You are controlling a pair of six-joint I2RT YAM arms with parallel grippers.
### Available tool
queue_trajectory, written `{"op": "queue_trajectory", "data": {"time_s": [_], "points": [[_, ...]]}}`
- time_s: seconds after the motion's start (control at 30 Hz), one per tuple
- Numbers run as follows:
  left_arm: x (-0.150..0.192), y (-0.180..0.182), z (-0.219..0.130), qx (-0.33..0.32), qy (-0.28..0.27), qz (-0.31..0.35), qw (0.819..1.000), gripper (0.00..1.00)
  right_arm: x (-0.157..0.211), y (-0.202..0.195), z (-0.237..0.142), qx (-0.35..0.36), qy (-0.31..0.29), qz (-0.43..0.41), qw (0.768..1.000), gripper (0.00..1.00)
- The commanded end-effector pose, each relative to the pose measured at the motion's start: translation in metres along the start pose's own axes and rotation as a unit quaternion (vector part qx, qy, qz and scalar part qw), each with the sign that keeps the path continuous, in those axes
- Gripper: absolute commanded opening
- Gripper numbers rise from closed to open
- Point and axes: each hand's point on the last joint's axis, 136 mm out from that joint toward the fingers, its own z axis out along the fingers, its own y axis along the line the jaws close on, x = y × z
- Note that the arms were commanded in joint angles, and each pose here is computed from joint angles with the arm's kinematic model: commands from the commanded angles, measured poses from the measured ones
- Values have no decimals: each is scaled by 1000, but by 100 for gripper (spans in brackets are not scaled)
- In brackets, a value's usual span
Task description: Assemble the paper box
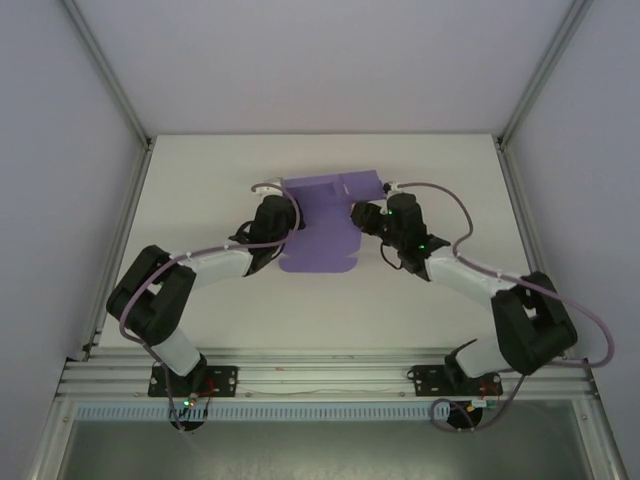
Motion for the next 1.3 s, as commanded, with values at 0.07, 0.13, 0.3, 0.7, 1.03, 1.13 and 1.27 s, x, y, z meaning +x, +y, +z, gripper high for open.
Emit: {"op": "queue_trajectory", "data": {"time_s": [0.07,0.13,0.3,0.7,1.03,1.13,1.27], "points": [[-16,-7,-10,26,0,16,1000,0,-13,-27,-49,71,-23,-48,996,54],[-11,-8,-10,37,14,22,999,0,-20,-27,-67,78,-35,-84,993,60],[0,-21,-10,72,54,50,995,0,-35,-20,-93,77,-28,-186,979,80],[6,-26,-12,85,79,69,991,0,-42,1,-55,32,53,-249,966,63],[0,-29,-12,85,71,70,991,0,-31,0,-44,22,88,-242,966,38],[-1,-32,-12,90,72,68,991,0,-30,-3,-42,30,93,-241,966,30],[0,-33,-11,93,73,68,991,0,-32,-14,-35,60,96,-231,966,20]]}}
